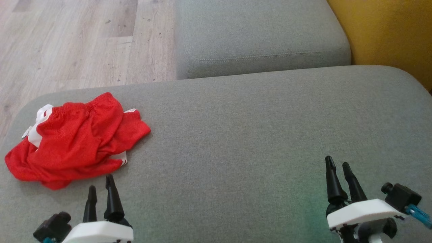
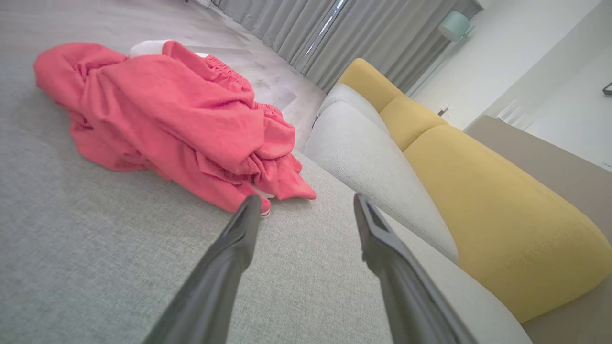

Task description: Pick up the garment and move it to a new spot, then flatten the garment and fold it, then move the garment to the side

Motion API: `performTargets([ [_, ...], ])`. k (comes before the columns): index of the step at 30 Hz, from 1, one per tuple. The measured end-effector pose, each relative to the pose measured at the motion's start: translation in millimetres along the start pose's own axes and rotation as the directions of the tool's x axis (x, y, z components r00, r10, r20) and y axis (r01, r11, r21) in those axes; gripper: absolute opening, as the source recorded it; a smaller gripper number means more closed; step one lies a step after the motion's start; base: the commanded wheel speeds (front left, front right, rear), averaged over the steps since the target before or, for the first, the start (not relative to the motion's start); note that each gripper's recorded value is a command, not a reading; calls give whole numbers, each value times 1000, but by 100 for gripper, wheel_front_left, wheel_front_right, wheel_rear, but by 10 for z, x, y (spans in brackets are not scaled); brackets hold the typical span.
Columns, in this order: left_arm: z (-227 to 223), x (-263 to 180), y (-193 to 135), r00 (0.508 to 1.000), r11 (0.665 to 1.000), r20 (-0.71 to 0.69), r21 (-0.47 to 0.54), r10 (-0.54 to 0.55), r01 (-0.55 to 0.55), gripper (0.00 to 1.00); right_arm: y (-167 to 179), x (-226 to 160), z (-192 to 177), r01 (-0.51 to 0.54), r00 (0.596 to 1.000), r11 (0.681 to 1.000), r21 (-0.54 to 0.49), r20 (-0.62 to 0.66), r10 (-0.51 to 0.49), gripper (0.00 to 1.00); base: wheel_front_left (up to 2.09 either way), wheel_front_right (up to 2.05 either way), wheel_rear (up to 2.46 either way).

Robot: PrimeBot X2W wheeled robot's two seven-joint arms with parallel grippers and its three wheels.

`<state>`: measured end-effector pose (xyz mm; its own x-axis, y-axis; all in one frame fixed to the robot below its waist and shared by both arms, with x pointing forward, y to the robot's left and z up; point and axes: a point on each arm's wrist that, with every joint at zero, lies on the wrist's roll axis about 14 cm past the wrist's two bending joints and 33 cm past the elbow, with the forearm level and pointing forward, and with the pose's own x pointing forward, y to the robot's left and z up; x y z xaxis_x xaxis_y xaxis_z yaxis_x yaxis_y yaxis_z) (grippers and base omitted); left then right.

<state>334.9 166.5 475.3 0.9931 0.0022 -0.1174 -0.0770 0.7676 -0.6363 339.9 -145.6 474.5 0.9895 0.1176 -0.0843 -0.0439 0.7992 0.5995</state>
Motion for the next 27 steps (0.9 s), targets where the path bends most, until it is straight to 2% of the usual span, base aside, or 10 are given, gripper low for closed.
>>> performTargets([
  [14,88,-44,-153,997,984,51,174,-58,48,100,153,-2,-10,-55,998,983,-174,9,58,100,0,0,0],
  [27,94,-107,-174,994,940,74,337,-77,48,100,255,-24,-1,-92,994,945,-314,20,103,100,0,0,0],
])
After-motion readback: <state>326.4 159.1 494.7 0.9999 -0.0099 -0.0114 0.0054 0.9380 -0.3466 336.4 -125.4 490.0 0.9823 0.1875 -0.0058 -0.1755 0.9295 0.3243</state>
